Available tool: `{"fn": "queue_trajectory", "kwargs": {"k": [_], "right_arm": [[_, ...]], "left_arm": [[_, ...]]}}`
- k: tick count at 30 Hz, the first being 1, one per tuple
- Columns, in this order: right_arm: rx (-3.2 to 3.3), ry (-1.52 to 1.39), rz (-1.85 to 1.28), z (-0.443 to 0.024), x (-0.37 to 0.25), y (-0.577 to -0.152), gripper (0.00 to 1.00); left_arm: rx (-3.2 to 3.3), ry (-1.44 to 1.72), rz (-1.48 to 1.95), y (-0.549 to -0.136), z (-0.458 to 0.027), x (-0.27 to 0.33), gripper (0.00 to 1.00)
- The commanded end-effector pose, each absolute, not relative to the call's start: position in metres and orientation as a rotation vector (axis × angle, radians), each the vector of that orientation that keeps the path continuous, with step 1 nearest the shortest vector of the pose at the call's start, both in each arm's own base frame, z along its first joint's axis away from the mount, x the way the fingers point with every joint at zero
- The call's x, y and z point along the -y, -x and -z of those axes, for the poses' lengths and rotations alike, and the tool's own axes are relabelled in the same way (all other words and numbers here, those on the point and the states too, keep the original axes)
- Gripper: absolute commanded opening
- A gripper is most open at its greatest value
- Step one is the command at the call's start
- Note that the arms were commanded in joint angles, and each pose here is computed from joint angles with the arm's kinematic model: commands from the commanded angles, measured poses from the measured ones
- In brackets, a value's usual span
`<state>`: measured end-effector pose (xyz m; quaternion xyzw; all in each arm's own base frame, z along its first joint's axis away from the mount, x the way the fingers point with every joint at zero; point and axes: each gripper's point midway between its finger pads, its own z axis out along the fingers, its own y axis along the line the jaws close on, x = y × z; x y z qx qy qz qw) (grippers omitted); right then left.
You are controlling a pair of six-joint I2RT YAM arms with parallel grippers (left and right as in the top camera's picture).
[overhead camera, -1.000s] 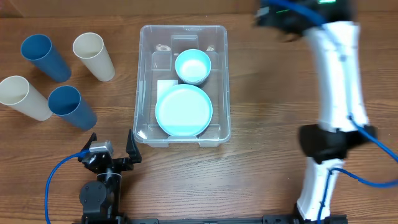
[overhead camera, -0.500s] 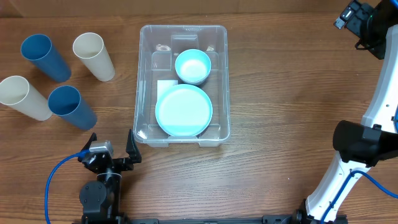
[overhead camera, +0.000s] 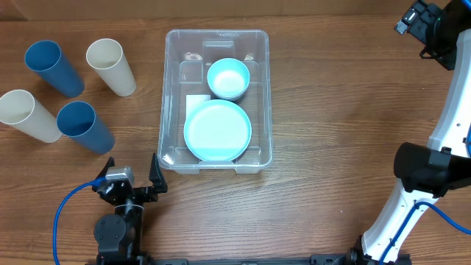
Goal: Pack container
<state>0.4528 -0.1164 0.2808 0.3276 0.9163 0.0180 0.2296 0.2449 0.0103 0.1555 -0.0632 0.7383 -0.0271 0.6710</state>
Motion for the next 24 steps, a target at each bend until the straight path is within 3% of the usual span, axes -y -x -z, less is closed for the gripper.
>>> {"fn": "queue_trajectory", "kwargs": {"k": [1, 12, 15, 21, 24], "right_arm": [[-2.512, -0.910, -0.054, -0.281, 0.119, -0.454, 1.00], [-2.512, -0.910, -0.054, -0.281, 0.119, -0.454, 1.00], [-2.512, -0.910, -0.054, -0.281, 0.119, -0.454, 1.00], [-2.512, -0.910, -0.054, -0.281, 0.119, -0.454, 1.00], [-2.512, -0.910, -0.054, -0.281, 0.119, -0.454, 1.00]], "left_arm": [[-1.660, 0.126, 0.054, -0.245, -0.156, -0.010, 1.00], [-1.632, 0.133, 0.031, -0.245, -0.163, -0.013, 1.00], [-1.588, -0.068, 0.149, -0.237, -0.198, 0.021, 1.00], [-1.616, -0.079, 0.134, -0.197, -0.290, 0.022, 1.00], [-1.784, -0.057, 0.156, -0.197, -0.314, 0.022, 1.00]]}}
